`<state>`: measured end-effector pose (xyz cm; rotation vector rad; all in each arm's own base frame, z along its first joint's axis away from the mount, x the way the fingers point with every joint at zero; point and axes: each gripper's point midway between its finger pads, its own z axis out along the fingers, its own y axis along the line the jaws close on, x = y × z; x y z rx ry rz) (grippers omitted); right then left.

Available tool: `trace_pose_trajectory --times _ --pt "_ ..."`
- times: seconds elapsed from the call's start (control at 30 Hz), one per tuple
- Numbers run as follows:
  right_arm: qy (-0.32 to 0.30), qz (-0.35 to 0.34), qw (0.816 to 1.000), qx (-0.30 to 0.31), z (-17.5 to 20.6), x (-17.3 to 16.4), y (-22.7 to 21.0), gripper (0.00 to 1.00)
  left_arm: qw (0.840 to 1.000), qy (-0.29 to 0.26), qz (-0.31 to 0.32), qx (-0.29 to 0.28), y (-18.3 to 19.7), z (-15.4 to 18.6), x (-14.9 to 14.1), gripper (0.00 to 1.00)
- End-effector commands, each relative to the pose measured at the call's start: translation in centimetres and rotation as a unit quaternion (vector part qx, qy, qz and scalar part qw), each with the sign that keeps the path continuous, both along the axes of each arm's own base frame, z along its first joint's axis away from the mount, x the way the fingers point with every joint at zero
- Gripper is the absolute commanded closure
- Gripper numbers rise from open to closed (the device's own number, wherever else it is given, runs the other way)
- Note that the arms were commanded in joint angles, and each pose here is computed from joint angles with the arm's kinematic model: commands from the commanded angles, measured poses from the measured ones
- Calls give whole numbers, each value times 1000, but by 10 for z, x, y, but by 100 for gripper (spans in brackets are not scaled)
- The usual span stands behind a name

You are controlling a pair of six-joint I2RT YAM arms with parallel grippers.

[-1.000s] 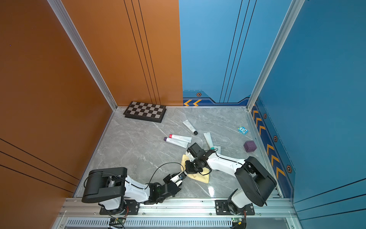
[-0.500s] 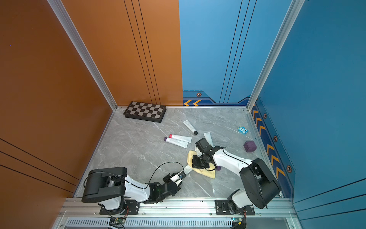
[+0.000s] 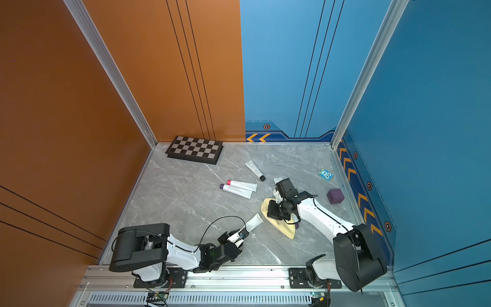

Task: Wipe the surface of the toothpaste tube
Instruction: Wipe the dirt from the toothpaste tube, then move the toothpaste to the center of the board.

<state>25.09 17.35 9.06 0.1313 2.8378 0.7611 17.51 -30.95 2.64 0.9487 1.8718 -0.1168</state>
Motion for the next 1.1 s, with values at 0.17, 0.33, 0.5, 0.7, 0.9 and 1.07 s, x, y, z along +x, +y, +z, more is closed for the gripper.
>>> trace_pose_trajectory --times 0.17,0.33,0.5,0.7,0.9,1.07 --pt "-117 -58 991 -3 95 52 -29 100 997 75 -30 -18 5 -4 1 71" --pt "-151 -79 985 -14 127 70 -43 100 994 97 -43 -19 -12 -1 13 70" --pt "-180 -92 979 -12 151 70 -51 100 991 116 -59 -40 -33 8 31 69" --pt "-190 -93 977 -5 158 59 -53 100 984 147 -89 -53 -66 15 55 68" --pt "-183 -88 979 0 152 52 -52 100 973 185 -123 -64 -112 8 69 68" --pt "-187 -89 978 -4 152 50 -54 100 969 202 -114 -89 -122 11 80 52"
